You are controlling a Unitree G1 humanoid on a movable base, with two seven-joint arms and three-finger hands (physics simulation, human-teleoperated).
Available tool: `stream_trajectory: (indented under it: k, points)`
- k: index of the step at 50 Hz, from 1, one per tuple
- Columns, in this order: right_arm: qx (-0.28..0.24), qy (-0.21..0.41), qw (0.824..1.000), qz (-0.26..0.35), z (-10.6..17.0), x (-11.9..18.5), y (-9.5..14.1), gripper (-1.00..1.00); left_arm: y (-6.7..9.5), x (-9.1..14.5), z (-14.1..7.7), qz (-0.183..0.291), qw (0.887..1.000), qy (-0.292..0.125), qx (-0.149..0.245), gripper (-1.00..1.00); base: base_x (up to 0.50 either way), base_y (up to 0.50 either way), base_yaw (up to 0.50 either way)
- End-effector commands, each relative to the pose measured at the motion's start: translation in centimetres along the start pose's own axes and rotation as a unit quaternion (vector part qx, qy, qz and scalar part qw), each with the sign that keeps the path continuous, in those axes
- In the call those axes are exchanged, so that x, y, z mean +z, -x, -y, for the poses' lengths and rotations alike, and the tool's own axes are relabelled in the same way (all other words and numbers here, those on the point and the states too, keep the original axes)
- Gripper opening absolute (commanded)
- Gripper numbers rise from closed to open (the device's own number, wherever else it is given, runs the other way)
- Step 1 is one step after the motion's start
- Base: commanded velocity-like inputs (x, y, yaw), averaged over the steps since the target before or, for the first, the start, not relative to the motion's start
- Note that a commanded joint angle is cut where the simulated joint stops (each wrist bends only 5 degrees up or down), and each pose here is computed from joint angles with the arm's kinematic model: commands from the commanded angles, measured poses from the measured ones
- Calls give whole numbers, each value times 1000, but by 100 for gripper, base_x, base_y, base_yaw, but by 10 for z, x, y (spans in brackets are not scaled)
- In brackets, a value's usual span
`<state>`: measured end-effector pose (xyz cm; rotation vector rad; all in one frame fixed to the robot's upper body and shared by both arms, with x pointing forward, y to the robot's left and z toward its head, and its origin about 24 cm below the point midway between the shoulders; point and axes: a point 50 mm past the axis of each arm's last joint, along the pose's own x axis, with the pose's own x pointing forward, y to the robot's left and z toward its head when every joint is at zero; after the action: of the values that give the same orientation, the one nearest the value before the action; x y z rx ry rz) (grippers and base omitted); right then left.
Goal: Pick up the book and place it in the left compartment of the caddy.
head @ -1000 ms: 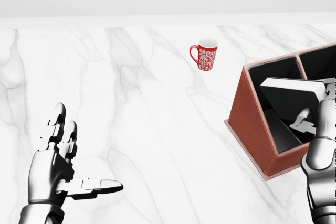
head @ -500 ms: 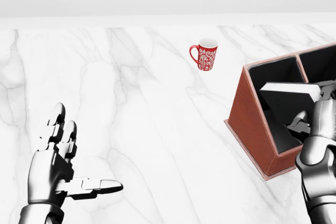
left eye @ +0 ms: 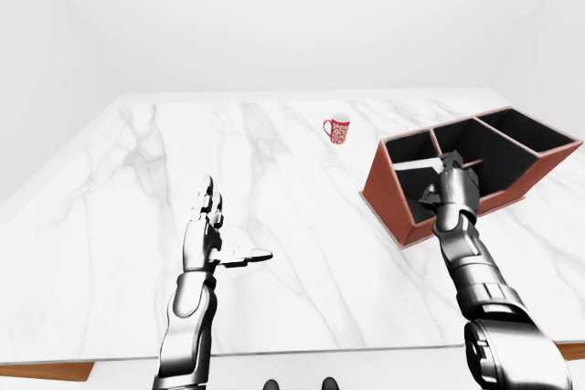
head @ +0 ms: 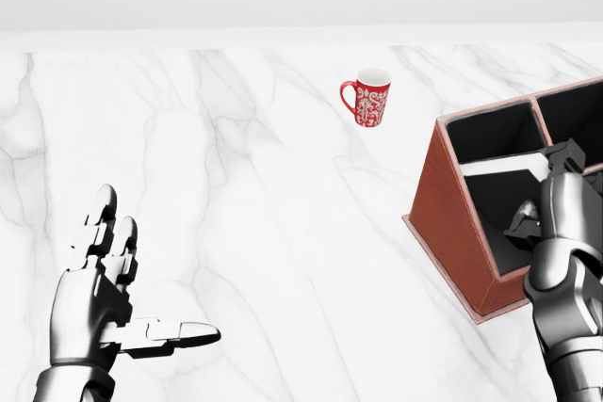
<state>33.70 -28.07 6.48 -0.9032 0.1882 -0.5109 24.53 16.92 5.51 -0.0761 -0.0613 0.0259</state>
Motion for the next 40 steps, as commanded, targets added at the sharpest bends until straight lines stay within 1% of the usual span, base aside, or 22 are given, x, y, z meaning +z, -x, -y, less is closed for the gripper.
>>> stream_trajectory:
  k: [1, 7, 12, 28, 40]
  points:
    - [-22, 28, 999, 14, 8, 7, -6, -100, -1, -1, 0, 0, 1000, -1, 1, 100, 0, 0, 0]
    - [-5, 45, 999, 22, 4, 9, -6, -100, -1, -2, -1, -1, 1000, -1, 1, 100, 0, 0, 0]
    - [0, 49, 999, 17, 3, 7, -7, -100, -1, -2, -1, -1, 1000, -1, 1, 100, 0, 0, 0]
    - [4, 57, 998, -7, 1, -1, -9, -100, -2, -1, 0, -2, 1000, -2, 2, 100, 0, 0, 0]
    - [-5, 51, 998, -35, 1, -11, -10, -100, -2, -2, 0, -2, 1000, -3, 2, 100, 0, 0, 0]
